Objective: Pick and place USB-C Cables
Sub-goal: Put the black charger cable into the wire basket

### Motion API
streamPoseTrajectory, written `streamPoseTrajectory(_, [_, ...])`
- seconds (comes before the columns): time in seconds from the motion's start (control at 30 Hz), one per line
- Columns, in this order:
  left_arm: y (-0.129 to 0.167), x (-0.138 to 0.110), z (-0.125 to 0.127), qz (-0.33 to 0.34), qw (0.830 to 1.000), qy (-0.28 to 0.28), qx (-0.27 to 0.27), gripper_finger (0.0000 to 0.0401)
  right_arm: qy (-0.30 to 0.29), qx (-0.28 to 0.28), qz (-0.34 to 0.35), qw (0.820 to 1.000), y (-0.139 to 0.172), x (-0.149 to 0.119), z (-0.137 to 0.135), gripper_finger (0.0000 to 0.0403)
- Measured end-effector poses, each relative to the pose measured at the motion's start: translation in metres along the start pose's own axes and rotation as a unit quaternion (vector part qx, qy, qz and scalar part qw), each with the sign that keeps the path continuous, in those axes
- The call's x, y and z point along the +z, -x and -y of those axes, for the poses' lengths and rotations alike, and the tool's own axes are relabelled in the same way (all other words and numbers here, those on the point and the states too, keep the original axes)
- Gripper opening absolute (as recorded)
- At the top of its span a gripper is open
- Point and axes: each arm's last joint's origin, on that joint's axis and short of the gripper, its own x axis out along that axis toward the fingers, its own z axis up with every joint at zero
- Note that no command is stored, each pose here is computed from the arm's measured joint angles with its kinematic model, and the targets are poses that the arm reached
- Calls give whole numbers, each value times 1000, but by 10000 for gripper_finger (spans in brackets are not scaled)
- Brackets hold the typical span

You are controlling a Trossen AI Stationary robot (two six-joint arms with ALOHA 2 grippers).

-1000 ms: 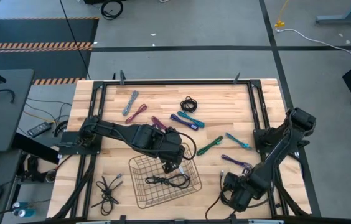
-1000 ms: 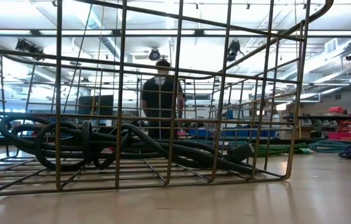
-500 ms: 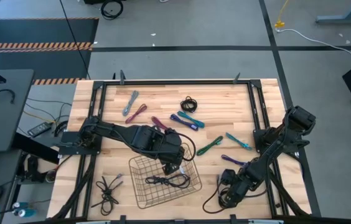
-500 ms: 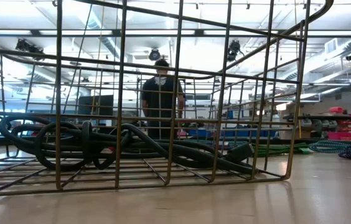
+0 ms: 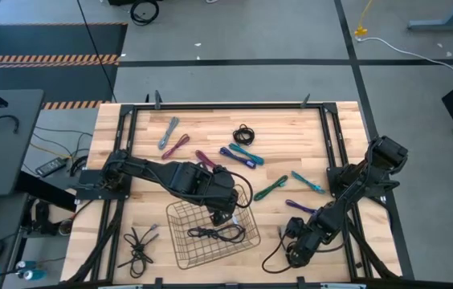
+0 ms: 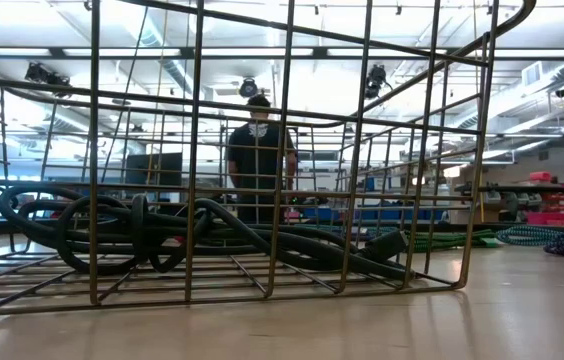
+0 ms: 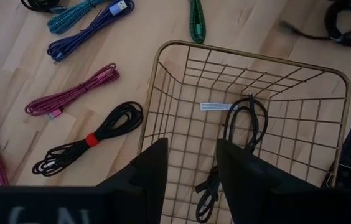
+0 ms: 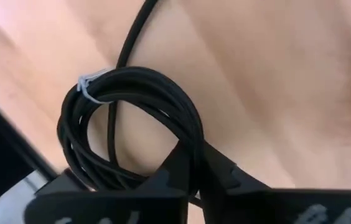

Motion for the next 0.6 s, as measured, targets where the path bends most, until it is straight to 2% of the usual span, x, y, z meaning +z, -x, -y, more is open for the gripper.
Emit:
streamPoseTrajectory(0.1, [0,0,0,0,1000,0,0,144,-1,3,-1,1000,7,-1,-1,12])
streamPoseTrajectory(0.23, [0,0,0,0,1000,0,0,144,6,52,9,999,36,-3,-18,12])
streamPoseTrajectory(0.37, [0,0,0,0,1000,0,0,144,14,64,57,996,82,-5,-30,12])
streamPoseTrajectory(0.6, [5,-3,-5,-7,1000,-8,7,144,21,27,170,985,177,-9,-29,12])
